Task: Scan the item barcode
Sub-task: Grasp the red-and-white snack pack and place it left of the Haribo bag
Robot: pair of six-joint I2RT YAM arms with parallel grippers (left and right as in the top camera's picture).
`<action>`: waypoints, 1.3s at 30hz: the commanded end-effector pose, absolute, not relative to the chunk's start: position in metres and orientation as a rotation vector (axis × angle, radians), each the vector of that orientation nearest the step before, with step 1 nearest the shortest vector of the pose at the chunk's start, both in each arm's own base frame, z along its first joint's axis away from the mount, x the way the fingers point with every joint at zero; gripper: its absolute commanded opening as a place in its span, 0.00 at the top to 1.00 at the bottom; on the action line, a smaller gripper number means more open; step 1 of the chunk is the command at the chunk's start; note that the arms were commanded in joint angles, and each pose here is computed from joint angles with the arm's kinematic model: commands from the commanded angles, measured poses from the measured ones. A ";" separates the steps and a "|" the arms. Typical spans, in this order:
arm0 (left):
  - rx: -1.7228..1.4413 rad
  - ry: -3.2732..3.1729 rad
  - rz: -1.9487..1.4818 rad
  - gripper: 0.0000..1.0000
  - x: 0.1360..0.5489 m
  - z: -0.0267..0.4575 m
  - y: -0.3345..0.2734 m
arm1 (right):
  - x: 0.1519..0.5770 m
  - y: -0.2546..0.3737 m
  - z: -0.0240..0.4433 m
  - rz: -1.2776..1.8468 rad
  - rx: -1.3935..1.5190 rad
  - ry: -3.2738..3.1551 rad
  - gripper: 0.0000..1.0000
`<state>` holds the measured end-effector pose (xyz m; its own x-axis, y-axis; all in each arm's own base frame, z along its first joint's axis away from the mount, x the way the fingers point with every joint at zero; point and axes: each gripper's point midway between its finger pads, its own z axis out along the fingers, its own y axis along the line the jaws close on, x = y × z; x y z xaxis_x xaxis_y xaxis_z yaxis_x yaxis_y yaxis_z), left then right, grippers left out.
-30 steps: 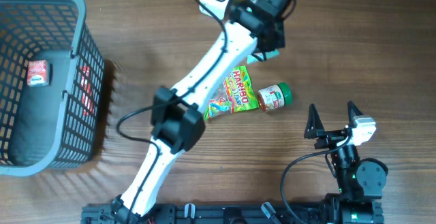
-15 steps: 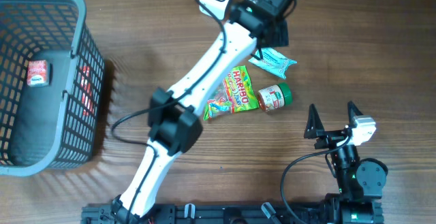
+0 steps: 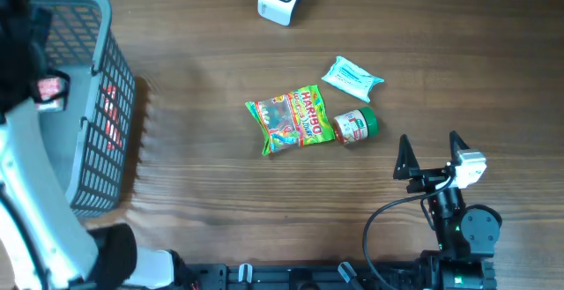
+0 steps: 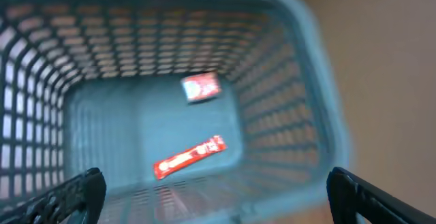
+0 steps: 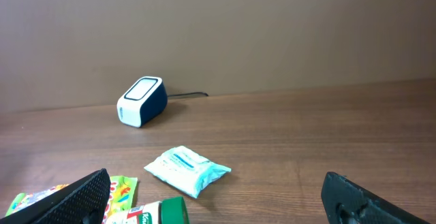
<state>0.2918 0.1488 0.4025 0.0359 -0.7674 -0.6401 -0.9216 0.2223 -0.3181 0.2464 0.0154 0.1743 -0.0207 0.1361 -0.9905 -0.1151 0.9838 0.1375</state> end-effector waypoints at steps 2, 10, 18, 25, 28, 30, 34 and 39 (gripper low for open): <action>-1.961 1.704 0.277 0.00 0.290 0.312 0.203 | 0.246 0.015 0.176 0.193 0.013 1.569 0.00; -1.958 1.763 0.200 0.00 0.325 0.146 0.245 | 0.246 0.015 0.176 0.193 0.013 1.570 0.00; -1.966 1.677 0.189 0.31 0.337 0.090 0.274 | 0.246 0.015 0.176 0.193 0.014 1.570 0.00; -1.962 1.671 0.167 0.00 0.364 0.034 0.290 | 0.246 0.015 0.176 0.192 0.013 1.569 0.00; -1.955 1.663 0.163 0.00 0.369 0.025 0.294 | 0.246 0.015 0.176 0.193 0.013 1.569 0.00; -1.953 1.660 0.161 0.04 0.371 0.020 0.295 | 0.246 0.015 0.176 0.193 0.013 1.570 0.01; -1.907 1.704 0.138 0.20 0.380 0.010 0.296 | 0.246 0.015 0.176 0.193 0.013 1.569 0.00; -1.881 1.671 0.121 0.28 0.388 0.014 0.301 | 0.246 0.015 0.176 0.193 0.013 1.570 0.00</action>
<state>0.3910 0.3080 0.0449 0.2377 -0.8351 -0.4960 -0.9113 -0.0150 -0.4114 0.2464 0.0154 0.1743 -0.0207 0.1361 -0.9905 -0.1151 0.9838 0.1375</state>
